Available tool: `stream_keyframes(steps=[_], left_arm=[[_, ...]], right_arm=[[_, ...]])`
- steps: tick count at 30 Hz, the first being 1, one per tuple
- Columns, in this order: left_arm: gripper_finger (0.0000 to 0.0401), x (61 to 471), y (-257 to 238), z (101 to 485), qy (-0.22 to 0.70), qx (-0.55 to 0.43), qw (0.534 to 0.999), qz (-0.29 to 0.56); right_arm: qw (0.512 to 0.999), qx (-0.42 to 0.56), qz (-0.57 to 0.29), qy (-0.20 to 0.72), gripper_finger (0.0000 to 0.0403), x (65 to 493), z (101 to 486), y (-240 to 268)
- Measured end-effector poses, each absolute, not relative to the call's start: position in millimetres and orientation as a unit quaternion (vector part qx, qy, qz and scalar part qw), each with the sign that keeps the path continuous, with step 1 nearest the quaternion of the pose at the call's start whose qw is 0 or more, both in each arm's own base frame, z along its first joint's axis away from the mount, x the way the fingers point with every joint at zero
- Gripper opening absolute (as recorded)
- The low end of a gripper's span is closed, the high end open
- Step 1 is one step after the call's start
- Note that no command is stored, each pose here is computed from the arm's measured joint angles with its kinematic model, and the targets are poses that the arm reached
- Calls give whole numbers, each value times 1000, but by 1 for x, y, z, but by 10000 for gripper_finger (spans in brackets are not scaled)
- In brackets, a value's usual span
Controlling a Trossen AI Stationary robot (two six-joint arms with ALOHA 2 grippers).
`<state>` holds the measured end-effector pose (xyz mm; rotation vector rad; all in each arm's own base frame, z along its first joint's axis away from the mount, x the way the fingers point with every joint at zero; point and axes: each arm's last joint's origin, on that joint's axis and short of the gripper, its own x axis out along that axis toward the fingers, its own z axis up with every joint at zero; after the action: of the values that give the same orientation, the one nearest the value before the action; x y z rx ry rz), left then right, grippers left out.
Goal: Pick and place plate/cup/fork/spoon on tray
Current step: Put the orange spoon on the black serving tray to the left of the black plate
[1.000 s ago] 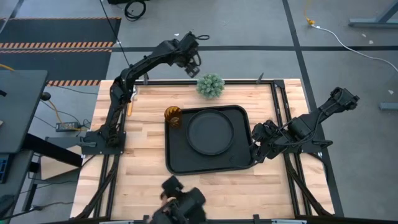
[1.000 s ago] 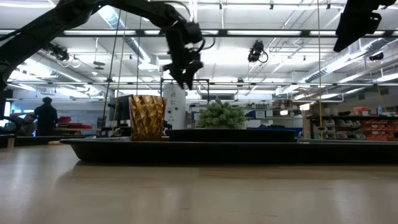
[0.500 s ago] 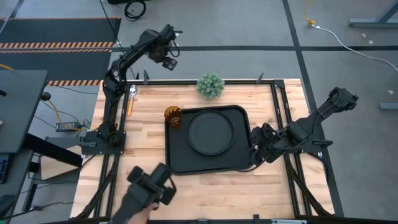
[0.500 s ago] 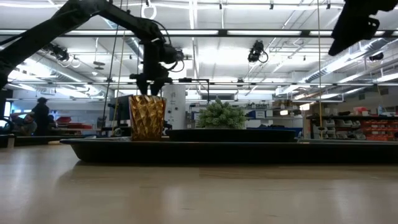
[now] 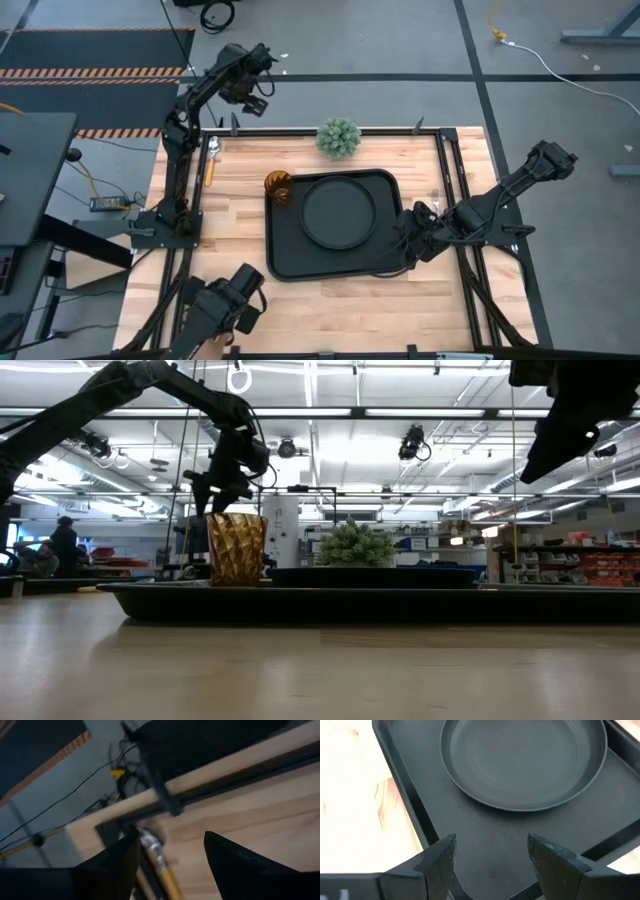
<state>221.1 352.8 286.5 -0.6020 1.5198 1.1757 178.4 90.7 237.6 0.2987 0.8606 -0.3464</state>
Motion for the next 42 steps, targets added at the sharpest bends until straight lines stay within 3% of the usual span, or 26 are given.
stream_keyframes(steps=[6, 14, 21, 24, 31, 42], left_arm=[[227, 217, 335, 287, 652, -244, 516, 499], [227, 182, 291, 253, 687, -256, 472, 490], [226, 138, 261, 217, 628, -314, 504, 503], [224, 136, 262, 211, 586, -322, 531, 521], [188, 145, 273, 195, 541, -362, 541, 533], [150, 143, 283, 159, 588, -345, 470, 561]], right_arm=[[887, 117, -147, 421, 251, 177, 237, 93], [891, 88, -107, 432, 251, 171, 237, 104], [881, 130, -94, 446, 251, 167, 237, 110], [872, 161, -94, 452, 251, 167, 236, 111], [864, 199, -93, 454, 251, 165, 237, 115], [866, 188, -65, 459, 251, 156, 237, 128]])
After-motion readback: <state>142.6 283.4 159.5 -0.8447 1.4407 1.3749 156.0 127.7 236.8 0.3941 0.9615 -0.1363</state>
